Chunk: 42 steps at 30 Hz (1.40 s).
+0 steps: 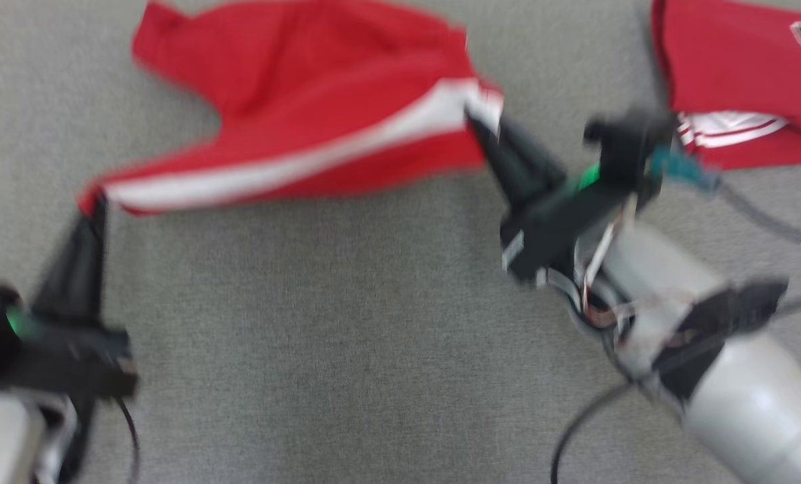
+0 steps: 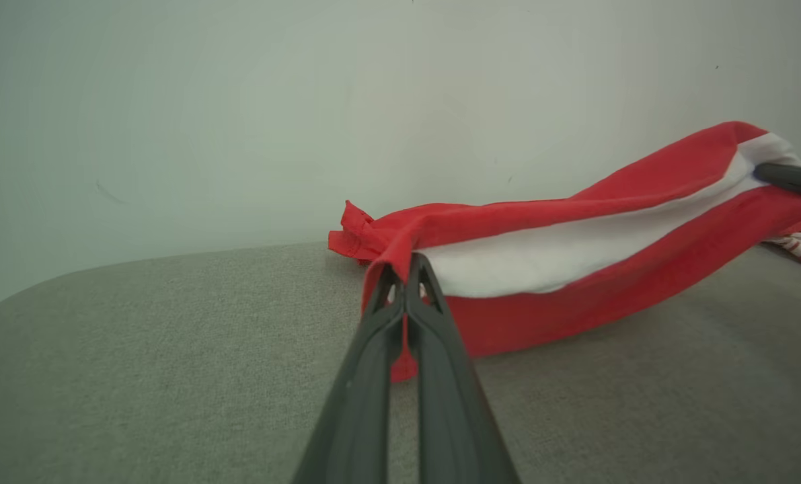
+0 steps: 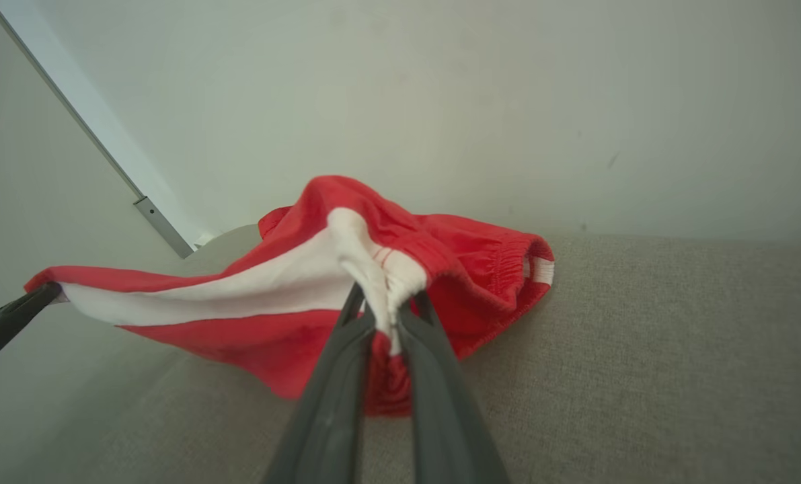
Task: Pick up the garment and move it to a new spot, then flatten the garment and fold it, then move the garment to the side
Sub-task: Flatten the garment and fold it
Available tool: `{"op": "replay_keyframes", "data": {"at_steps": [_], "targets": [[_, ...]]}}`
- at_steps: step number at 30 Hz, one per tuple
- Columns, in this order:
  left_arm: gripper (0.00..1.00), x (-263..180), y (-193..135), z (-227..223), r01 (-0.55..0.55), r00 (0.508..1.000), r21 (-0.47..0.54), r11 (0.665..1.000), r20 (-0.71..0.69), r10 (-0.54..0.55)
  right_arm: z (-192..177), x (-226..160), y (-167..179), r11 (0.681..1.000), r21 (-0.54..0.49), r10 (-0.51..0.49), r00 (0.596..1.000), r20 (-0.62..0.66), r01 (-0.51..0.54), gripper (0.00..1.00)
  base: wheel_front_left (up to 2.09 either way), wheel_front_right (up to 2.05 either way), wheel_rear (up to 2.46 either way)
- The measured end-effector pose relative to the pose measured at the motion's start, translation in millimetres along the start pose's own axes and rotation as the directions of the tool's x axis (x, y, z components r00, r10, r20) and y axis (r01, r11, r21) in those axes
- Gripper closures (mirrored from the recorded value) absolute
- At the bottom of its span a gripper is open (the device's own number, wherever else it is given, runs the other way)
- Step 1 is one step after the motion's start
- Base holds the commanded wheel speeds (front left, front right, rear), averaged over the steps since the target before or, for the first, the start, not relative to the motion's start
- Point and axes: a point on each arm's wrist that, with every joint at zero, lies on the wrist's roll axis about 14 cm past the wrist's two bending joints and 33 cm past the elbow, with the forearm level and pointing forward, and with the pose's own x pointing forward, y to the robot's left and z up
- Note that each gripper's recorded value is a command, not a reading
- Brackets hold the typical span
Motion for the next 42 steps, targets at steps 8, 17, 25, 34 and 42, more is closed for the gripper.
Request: {"op": "replay_keyframes", "data": {"at_steps": [8,17,25,34,42], "targets": [[1.00,-70.8,-33.4,-14.2,-0.032,0.995,-0.080,0.996,-0.098,0.024,-36.6,-79.1,28.6,0.994,0.106,0.012,0.997,-0.082,-0.003,1.00,0.00,0.00,0.00],[1.00,-132.6,-43.1,-18.0,-0.119,0.980,-0.090,0.989,-0.170,0.103,-62.2,-141.1,58.5,0.985,0.172,0.022,0.986,-0.163,0.007,1.00,0.00,0.00,0.00],[1.00,-172.2,-34.9,-15.4,-0.182,0.966,-0.054,0.982,-0.198,0.168,-98.3,-177.7,107.5,0.959,0.282,0.099,0.954,-0.282,-0.016,1.00,0.00,0.00,0.00],[1.00,-178.0,-27.2,-11.3,-0.186,0.966,-0.035,0.982,-0.187,0.177,-88.7,-177.3,122.2,0.951,0.307,0.119,0.957,-0.263,-0.033,1.00,0.00,0.00,0.00],[1.00,-110.9,-26.0,14.2,0.030,0.994,0.076,0.997,-0.106,-0.022,-55.3,-149.4,102.3,0.952,0.306,0.030,0.992,-0.125,0.010,1.00,0.00,0.00,0.00]]}}
